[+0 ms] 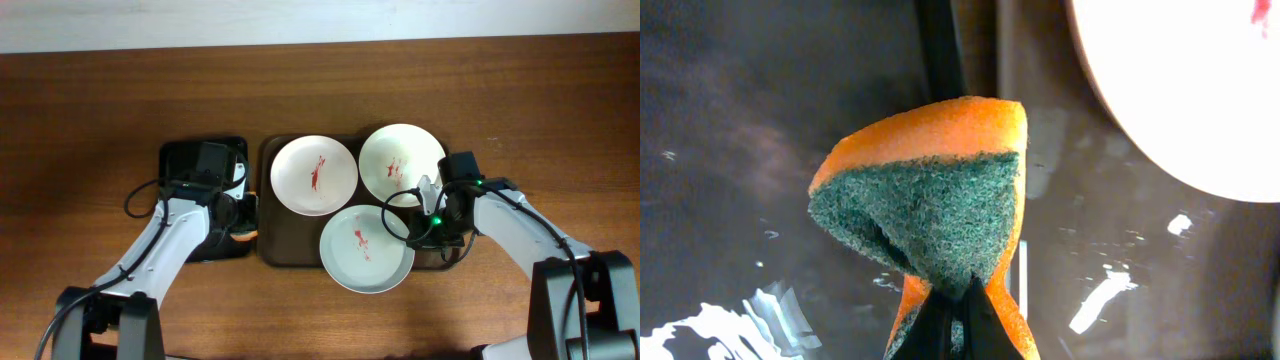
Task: Clean dirty plates on tray and stack at the side
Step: 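Scrub the pale green plate with the sponge held in the left gripper, then lift the pale green plate with the right gripper and place it right of the tray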
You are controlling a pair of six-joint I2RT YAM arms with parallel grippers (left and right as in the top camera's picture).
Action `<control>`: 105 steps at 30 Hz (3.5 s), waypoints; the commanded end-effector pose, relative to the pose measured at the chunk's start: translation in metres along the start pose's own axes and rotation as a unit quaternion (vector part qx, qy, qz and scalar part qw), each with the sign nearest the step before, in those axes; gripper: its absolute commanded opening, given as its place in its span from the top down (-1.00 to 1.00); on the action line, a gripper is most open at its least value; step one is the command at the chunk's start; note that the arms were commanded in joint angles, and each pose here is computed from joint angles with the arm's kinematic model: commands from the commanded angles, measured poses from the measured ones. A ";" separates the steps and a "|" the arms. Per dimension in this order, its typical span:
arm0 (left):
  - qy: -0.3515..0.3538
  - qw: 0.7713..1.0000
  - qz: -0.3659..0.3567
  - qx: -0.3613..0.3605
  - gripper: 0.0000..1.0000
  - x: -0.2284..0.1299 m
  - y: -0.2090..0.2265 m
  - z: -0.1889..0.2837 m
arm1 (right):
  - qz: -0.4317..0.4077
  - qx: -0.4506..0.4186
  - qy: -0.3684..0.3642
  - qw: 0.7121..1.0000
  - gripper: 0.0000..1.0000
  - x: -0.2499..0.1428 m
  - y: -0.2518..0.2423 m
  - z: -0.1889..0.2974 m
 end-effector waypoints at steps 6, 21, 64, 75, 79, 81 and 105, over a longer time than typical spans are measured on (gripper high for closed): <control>-0.037 0.999 -0.013 0.035 1.00 0.018 0.006 0.025 | 0.005 0.007 -0.001 1.000 0.92 0.002 0.005 0.000; 0.011 0.974 -0.031 -0.225 1.00 -0.003 -0.218 0.000 | 0.007 0.008 -0.006 1.000 0.92 0.005 0.005 0.000; -0.087 0.995 -0.044 0.017 1.00 0.042 -0.003 0.064 | 0.004 0.007 0.002 1.000 0.92 0.001 0.004 -0.001; 0.066 0.996 0.028 0.049 1.00 0.006 0.062 -0.024 | 0.050 -0.091 -0.177 0.979 0.92 0.049 0.014 0.099; 0.065 0.997 0.028 0.041 1.00 0.006 0.060 -0.024 | 0.070 -0.244 -0.271 0.929 0.92 0.079 0.014 0.151; 0.065 0.997 0.028 0.040 1.00 0.006 0.059 -0.024 | 0.096 -0.317 -0.316 0.889 0.92 0.087 0.028 0.169; 0.063 0.997 0.026 0.039 1.00 0.007 0.058 -0.025 | -0.215 -0.166 -0.317 0.909 0.92 0.081 -0.074 0.194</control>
Point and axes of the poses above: each gripper's point midway between its finger pads, its own z axis back along the fingers, its own y axis along the line the jaws close on, x = y × z, the point moved 2 cm from there along z, back along the fingers, and after that the axes turned 6 degrees about -z, right-handed, at the moved point
